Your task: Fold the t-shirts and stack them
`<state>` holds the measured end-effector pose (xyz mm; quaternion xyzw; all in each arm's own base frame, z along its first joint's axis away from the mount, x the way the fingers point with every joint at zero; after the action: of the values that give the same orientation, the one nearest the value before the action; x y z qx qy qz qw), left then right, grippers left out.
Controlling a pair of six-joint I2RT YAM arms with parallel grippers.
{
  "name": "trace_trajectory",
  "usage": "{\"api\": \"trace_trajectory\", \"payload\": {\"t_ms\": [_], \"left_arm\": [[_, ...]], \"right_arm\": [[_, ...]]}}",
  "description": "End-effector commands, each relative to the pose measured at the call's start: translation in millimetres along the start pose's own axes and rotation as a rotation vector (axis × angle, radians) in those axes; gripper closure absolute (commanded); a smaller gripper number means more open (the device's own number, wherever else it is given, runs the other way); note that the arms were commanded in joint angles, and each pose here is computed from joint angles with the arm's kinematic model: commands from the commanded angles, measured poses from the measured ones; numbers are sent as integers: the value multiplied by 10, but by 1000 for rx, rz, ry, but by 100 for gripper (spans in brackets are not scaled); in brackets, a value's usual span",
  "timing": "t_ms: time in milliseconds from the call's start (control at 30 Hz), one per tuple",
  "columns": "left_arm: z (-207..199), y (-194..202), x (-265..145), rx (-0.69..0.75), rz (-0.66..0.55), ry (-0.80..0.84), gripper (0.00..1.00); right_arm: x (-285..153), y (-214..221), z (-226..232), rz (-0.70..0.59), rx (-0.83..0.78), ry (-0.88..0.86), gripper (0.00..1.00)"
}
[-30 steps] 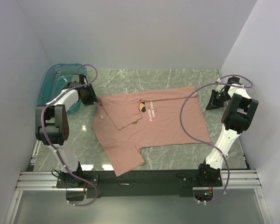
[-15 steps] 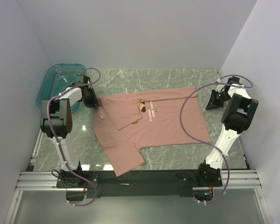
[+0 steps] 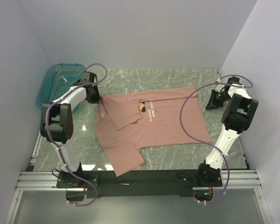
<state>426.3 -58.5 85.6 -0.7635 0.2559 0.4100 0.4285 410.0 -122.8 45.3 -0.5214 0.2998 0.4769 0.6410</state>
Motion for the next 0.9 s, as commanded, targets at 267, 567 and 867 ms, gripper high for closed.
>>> {"api": "trace_trajectory", "payload": {"t_ms": [267, 567, 867], "left_arm": [[-400, 175, -278, 195, -103, 5, 83], [-870, 791, -262, 323, 257, 367, 63], [-209, -147, -367, -25, -73, 136, 56]], "right_arm": [[-122, -74, 1, -30, -13, 0, 85], [-125, -75, 7, -30, -12, -3, 85], [-106, -77, 19, -30, -11, -14, 85]]}}
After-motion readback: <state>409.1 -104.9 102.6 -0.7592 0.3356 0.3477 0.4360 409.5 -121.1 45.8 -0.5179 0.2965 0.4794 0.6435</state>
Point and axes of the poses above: each gripper's point midway between its finger pads, its own x axis out along the fingers, its own z axis along the line the jaws close on, y = z × x, the point moved 3 cm from there along -x, back along the fingers, and after that the axes turned 13 degrees about -x, right-handed, at the moved point
